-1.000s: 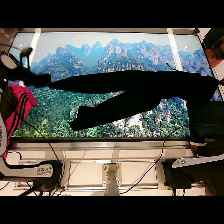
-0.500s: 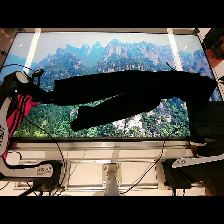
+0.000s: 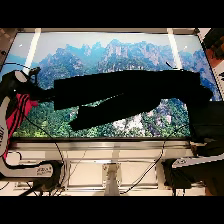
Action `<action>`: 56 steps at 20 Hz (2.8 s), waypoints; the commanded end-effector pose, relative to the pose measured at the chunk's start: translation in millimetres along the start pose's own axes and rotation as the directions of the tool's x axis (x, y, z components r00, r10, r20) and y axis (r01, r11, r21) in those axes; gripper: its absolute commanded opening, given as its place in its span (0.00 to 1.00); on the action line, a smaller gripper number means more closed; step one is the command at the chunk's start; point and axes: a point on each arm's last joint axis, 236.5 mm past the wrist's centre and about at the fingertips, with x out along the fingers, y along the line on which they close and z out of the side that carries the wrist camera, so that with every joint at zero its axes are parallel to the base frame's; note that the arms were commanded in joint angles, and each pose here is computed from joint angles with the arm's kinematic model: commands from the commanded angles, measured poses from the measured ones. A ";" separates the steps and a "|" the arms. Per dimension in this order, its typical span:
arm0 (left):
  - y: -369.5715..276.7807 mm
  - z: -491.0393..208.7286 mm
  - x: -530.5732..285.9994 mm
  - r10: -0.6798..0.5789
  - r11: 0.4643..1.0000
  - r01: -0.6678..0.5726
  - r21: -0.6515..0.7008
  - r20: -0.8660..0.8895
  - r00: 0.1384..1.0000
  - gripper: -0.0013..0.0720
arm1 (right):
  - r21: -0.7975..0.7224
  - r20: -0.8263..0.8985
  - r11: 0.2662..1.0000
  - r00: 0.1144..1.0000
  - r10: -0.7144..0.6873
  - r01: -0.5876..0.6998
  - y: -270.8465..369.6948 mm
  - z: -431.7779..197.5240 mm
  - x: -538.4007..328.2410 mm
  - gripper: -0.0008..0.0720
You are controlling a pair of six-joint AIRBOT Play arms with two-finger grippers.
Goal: Fold the clothes and pants, and hang the long-sleeved shirts on hangers.
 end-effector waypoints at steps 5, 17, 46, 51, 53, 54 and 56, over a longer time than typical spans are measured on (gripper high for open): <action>-100.9 -72.4 1.6 -0.213 0.841 0.333 0.428 -0.304 0.929 0.30 | 0.028 -0.079 0.999 0.996 0.038 -0.036 -0.1 -14.9 17.0 0.39; -93.8 -106.0 56.2 0.061 0.713 0.199 0.673 -0.341 0.938 0.51 | 0.044 -0.110 0.992 0.987 0.120 -0.116 9.9 -19.1 33.4 0.48; -158.0 -97.2 -85.5 -0.062 0.764 0.051 0.643 -0.006 0.998 0.02 | 0.044 -0.134 0.995 0.987 0.091 -0.086 -1.3 -24.4 41.9 0.48; -182.2 -98.4 -146.4 -0.161 0.829 0.020 0.559 0.205 0.965 0.02 | 0.047 -0.176 0.998 0.984 0.037 -0.030 -20.4 -37.3 52.6 0.48; -200.6 -109.0 -161.8 -0.243 0.826 0.086 0.557 0.214 0.946 0.02 | 0.050 -0.178 0.998 0.983 0.038 -0.030 -21.5 -37.8 55.0 0.47; -209.4 -115.1 -169.0 -0.279 0.818 0.114 0.563 0.215 0.936 0.02 | 0.053 -0.174 0.998 0.984 0.041 -0.032 -21.3 -36.7 56.0 0.47; -216.8 -125.6 -182.2 -0.301 0.815 0.120 0.567 0.238 0.923 0.02 | 0.055 -0.171 0.998 0.984 0.044 -0.035 -20.8 -35.9 56.6 0.47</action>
